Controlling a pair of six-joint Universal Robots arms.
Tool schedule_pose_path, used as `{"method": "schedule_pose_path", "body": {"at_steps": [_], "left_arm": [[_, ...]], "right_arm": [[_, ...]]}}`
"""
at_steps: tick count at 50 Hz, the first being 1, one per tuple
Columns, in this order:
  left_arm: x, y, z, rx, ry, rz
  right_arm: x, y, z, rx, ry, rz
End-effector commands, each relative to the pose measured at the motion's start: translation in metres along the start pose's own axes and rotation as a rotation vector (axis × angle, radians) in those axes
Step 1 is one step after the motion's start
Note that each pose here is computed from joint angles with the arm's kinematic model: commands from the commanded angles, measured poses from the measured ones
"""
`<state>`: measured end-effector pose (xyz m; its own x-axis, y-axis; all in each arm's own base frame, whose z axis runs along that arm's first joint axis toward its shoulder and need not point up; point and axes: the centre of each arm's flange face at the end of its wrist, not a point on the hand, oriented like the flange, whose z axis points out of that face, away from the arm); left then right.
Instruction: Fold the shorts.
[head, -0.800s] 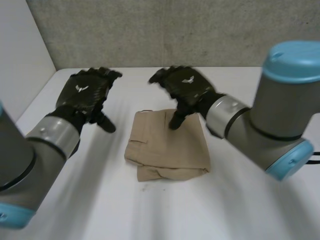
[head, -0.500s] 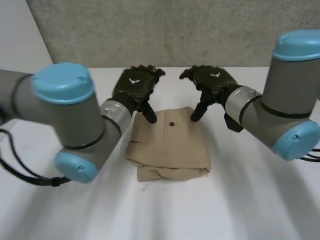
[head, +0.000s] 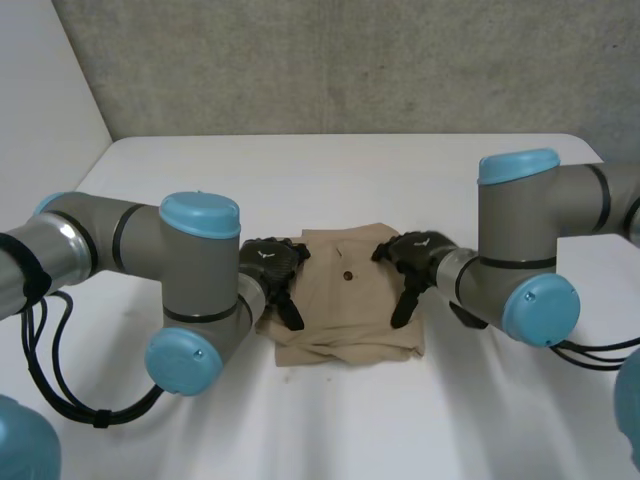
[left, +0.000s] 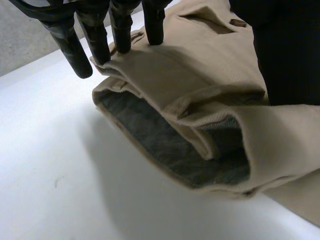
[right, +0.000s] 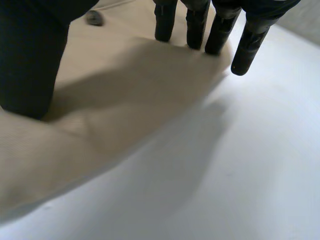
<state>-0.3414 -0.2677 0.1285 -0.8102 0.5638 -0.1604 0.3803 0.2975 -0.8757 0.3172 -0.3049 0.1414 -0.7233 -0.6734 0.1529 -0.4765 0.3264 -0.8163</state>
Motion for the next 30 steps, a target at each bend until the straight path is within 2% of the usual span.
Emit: {"method": "schedule_pose_path", "body": {"at_steps": [1, 9, 12, 13, 16, 19, 22, 24, 30], "left_arm": [[0.005, -0.049, -0.038, 0.130, 0.014, -0.005], [-0.015, -0.114, -0.100, 0.332, -0.025, -0.032], [-0.045, -0.144, -0.132, 0.433, -0.095, -0.071], [-0.066, -0.154, -0.146, 0.456, -0.147, -0.101], [-0.086, -0.160, -0.160, 0.461, -0.193, -0.137], [-0.114, -0.163, -0.187, 0.414, -0.248, -0.207], [-0.114, -0.161, -0.196, 0.377, -0.207, -0.208], [-0.108, -0.159, -0.198, 0.347, -0.135, -0.202], [-0.103, -0.152, -0.198, 0.323, -0.097, -0.208]], "right_arm": [[0.011, -0.054, -0.036, 0.214, 0.097, -0.047], [0.029, -0.117, -0.105, 0.516, 0.251, -0.034], [0.037, -0.129, -0.135, 0.580, 0.348, 0.011], [0.039, -0.131, -0.143, 0.590, 0.373, 0.020], [0.047, -0.133, -0.170, 0.602, 0.462, 0.043], [0.050, -0.128, -0.182, 0.569, 0.481, 0.048], [0.050, -0.120, -0.190, 0.498, 0.454, 0.056], [0.049, -0.113, -0.192, 0.449, 0.428, 0.057], [0.054, -0.114, -0.197, 0.448, 0.416, 0.061]]}}
